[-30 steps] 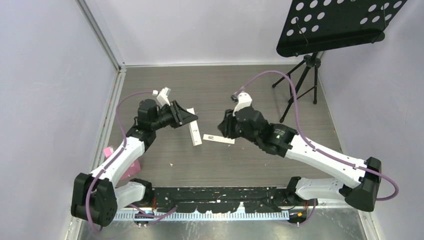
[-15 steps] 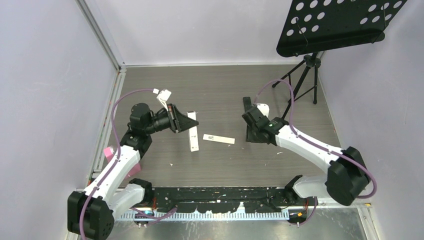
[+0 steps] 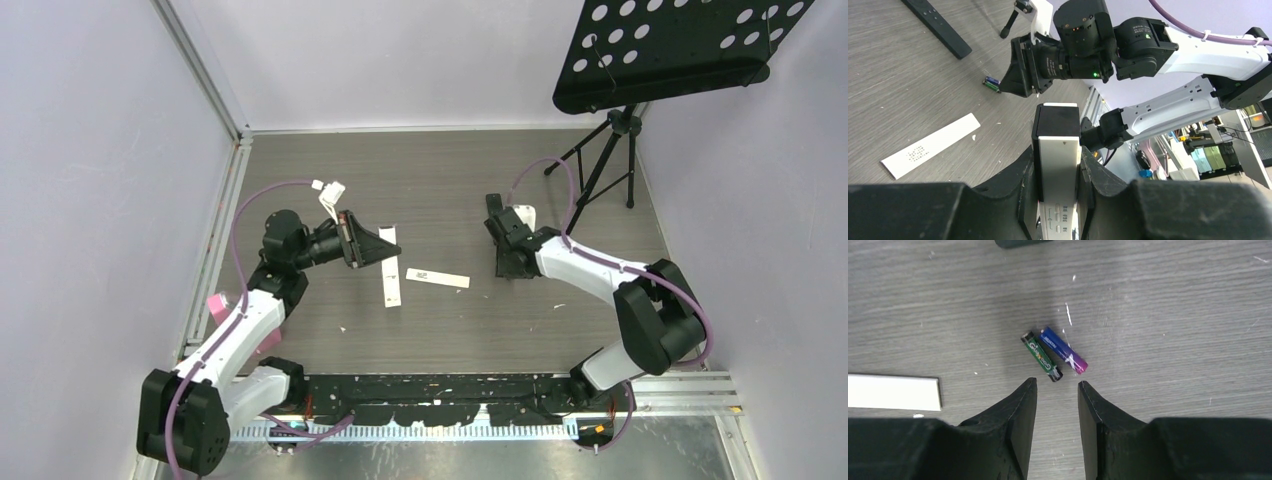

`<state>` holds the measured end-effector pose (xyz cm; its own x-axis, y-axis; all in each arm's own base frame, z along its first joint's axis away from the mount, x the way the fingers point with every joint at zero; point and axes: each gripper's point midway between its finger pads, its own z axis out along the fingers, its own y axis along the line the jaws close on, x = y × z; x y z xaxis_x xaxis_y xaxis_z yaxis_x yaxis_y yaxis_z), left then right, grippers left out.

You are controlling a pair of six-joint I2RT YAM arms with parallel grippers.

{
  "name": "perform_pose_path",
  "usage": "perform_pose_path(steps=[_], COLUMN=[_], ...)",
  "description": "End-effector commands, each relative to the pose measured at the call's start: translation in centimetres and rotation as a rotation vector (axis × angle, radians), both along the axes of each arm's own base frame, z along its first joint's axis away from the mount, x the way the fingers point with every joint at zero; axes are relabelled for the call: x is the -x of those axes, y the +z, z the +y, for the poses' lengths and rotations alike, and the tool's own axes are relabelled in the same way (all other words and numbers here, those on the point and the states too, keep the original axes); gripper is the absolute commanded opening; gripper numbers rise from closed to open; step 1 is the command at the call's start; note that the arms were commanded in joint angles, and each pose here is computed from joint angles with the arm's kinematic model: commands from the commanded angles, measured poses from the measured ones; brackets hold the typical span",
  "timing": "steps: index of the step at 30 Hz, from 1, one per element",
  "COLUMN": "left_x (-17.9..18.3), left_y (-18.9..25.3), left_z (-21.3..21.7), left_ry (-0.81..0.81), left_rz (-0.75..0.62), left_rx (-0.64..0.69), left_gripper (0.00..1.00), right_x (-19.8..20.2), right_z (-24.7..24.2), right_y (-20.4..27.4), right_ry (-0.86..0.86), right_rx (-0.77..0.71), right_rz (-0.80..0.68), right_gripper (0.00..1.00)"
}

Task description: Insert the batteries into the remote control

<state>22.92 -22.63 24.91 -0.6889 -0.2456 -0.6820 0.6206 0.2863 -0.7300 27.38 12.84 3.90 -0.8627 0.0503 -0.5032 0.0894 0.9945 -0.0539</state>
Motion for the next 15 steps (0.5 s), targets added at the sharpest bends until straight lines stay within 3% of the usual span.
perform_pose_path(steps=[1,9,15], left_x=[0.4,0.0,-0.1], left_y=[1.2,0.6,0.1], left_z=[-0.1,-0.1,-0.2], left_ry=[-0.030,-0.018,-0.024], left_rz=[-0.052,-0.030,-0.008], left_rx=[0.036,0.030,0.026], left_gripper=[0.00,0.00,0.00], right_x=[-2.5,-3.5,-4.0], right_z=[0.2,-0.8,-0.3], right_y=[1.5,0.9,0.1], right_ry=[-0.041,-0.169,-0.165], right_rx=[-0.046,-0.076,-0.076], right_rz=[-0.105,-0.107,-0.094], right_gripper=[0.40,0.30,0.31])
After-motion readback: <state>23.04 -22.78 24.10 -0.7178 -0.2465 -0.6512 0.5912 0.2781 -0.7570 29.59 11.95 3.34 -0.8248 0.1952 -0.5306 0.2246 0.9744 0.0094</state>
